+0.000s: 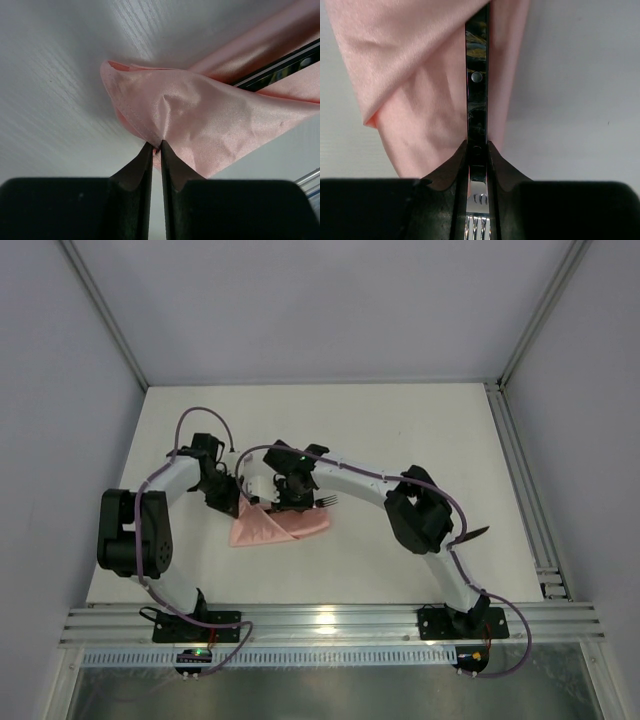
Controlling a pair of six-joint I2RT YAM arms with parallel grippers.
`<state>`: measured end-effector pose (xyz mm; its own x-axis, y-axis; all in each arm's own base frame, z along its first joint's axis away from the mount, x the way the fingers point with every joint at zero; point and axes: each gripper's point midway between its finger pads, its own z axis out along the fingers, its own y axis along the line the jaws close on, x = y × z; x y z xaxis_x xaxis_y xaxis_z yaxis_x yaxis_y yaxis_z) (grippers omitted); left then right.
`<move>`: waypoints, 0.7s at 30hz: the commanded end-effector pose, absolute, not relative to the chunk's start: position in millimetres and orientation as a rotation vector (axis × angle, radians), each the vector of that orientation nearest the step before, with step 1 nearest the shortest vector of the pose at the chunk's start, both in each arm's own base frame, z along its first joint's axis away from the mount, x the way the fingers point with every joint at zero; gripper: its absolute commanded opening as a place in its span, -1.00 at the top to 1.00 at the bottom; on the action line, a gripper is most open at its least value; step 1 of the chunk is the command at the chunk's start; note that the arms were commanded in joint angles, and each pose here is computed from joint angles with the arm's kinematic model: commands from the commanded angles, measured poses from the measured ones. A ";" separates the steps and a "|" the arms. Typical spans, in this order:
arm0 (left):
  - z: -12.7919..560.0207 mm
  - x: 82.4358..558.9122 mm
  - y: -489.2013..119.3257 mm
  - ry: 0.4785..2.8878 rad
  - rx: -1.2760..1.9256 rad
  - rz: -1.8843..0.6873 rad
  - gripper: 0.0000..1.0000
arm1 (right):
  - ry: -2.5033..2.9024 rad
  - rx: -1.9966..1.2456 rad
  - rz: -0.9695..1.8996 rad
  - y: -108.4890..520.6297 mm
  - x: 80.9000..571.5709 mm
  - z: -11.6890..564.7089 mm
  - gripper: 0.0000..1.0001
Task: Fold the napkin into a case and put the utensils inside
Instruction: Insert the fork into the folded napkin.
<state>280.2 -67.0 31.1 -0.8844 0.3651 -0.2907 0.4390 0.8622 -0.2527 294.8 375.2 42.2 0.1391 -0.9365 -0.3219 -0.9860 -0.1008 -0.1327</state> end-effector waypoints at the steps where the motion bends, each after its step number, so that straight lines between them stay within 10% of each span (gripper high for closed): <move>1: 45.5 285.3 -76.6 2.715 0.644 -0.515 0.78 | 1.812 -2.108 0.237 399.8 289.4 49.8 0.93; 16: 51.3 279.0 -80.4 2.697 0.659 -0.553 0.67 | 1.754 -1.972 0.360 444.4 296.1 52.5 0.87; 21: 53.2 280.2 -77.6 2.692 0.663 -0.525 0.62 | 1.774 -1.969 0.326 439.1 297.9 47.8 0.15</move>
